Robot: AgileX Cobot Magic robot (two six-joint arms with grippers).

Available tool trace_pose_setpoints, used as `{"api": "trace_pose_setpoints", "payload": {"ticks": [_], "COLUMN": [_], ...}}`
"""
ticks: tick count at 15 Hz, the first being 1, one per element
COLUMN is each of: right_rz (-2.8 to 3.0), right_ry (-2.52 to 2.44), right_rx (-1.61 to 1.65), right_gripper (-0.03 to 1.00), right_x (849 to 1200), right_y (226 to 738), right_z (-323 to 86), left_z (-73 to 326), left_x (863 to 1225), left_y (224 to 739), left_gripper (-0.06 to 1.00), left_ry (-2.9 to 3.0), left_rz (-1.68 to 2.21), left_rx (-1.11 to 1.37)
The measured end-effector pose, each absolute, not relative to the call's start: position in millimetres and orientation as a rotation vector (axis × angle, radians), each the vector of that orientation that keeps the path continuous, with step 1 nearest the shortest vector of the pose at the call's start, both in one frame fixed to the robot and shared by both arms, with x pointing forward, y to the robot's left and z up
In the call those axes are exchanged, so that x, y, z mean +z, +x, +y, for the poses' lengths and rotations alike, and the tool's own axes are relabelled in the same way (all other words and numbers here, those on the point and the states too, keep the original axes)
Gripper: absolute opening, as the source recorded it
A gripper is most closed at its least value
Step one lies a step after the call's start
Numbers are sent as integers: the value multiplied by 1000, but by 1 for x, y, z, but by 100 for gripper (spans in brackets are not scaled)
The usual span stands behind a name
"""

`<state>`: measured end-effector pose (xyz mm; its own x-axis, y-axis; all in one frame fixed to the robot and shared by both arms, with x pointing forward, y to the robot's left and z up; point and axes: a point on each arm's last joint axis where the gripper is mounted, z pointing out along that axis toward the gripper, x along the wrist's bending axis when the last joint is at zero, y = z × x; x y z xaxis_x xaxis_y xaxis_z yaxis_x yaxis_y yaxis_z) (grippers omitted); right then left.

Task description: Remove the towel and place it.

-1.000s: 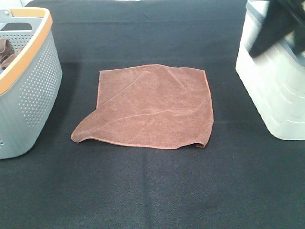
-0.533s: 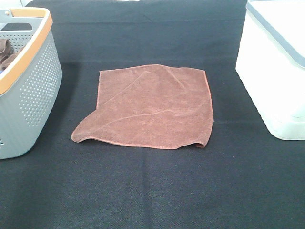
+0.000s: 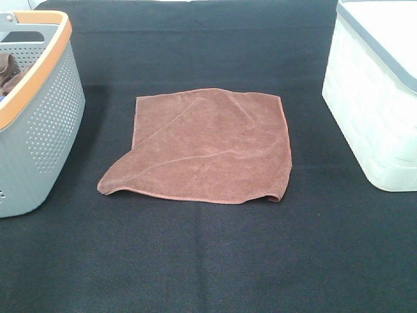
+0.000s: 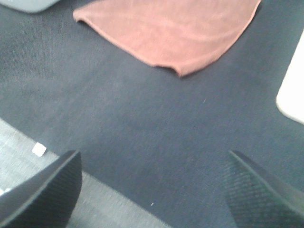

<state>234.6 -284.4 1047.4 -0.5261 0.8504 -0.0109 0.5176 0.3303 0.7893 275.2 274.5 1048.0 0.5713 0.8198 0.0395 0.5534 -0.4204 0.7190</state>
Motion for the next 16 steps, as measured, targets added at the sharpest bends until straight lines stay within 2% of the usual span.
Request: {"api": "trace_pose_setpoints", "payload": {"ticks": [12,16], "right_rz": [2136,2027], "right_ry": [1249,1366], "right_rx": [1056,1003], "right_gripper": [77,77], "right_x": [1047,1047], "right_y": [235,237], "right_z": [-287,-286], "left_z": [275,289], "left_x": [1048,1053], "left_y": [275,253], "left_gripper": [81,81], "left_ry": [2126,1855], "left_rz": [1100,1301], "left_rx": [516,784]}}
